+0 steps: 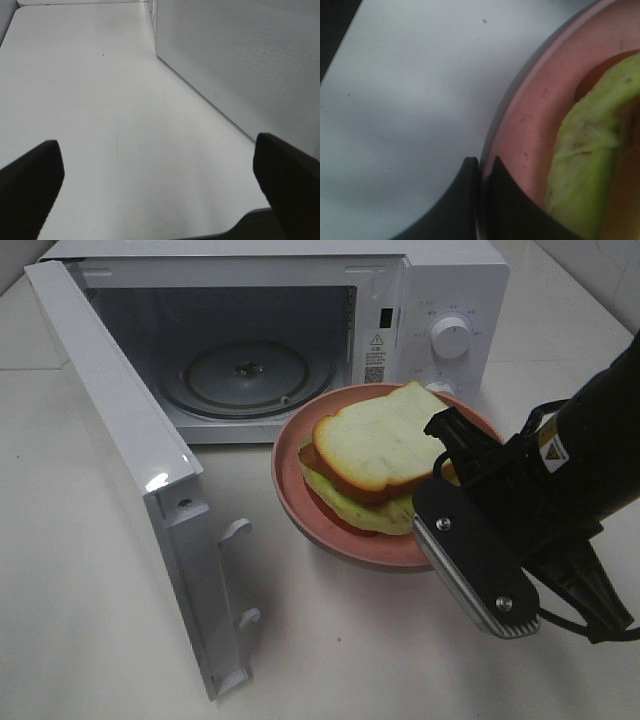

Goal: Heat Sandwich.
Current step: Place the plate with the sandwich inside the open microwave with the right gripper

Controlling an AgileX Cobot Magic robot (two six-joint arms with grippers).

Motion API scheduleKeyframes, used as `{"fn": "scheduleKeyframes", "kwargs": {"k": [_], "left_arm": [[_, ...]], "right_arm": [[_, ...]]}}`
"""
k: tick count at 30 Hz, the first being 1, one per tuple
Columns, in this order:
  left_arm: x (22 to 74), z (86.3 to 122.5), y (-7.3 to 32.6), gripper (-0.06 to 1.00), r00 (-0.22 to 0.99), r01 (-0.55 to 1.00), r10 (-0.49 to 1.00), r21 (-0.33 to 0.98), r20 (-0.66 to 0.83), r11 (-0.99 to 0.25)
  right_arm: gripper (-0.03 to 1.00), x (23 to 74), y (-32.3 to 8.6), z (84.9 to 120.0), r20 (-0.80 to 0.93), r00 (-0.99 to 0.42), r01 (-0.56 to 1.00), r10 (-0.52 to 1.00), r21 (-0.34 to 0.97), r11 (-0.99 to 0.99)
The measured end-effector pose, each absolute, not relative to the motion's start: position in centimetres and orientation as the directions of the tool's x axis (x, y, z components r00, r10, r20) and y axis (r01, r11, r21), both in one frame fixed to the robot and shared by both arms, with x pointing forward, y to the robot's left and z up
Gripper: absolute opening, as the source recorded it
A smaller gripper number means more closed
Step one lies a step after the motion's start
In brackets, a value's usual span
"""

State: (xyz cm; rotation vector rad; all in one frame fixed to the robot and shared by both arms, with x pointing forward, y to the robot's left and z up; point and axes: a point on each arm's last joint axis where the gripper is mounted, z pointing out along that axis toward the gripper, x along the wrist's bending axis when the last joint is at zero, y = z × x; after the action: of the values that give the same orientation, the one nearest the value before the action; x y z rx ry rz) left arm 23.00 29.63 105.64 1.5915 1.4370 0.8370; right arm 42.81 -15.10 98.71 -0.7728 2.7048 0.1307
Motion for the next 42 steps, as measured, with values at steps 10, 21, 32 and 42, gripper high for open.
{"fn": "scheduleKeyframes", "kwargs": {"k": [10,21,32,42], "left_arm": [[23.0,105.6,29.6,0.97,0.130,0.449,0.991,0.893,-0.045,-0.018],[23.0,105.6,29.6,0.97,0.130,0.449,0.991,0.893,-0.045,-0.018],[23.0,105.6,29.6,0.97,0.130,0.449,0.991,0.893,-0.045,-0.018],[23.0,105.6,29.6,0.97,0.130,0.449,0.991,0.893,-0.045,-0.018]], "right_arm": [[0.02,43.0,-15.3,98.7,-0.335,-0.806,-0.524,-0.487,0.022,0.852],[0.02,44.6,-13.8,99.1,-0.356,-0.802,-0.527,-0.480,0.041,0.849],[0.02,47.2,-11.5,99.1,-0.326,-0.804,-0.545,-0.498,0.067,0.836],[0.02,49.3,-9.9,99.8,-0.338,-0.799,-0.548,-0.498,0.069,0.834]]}}
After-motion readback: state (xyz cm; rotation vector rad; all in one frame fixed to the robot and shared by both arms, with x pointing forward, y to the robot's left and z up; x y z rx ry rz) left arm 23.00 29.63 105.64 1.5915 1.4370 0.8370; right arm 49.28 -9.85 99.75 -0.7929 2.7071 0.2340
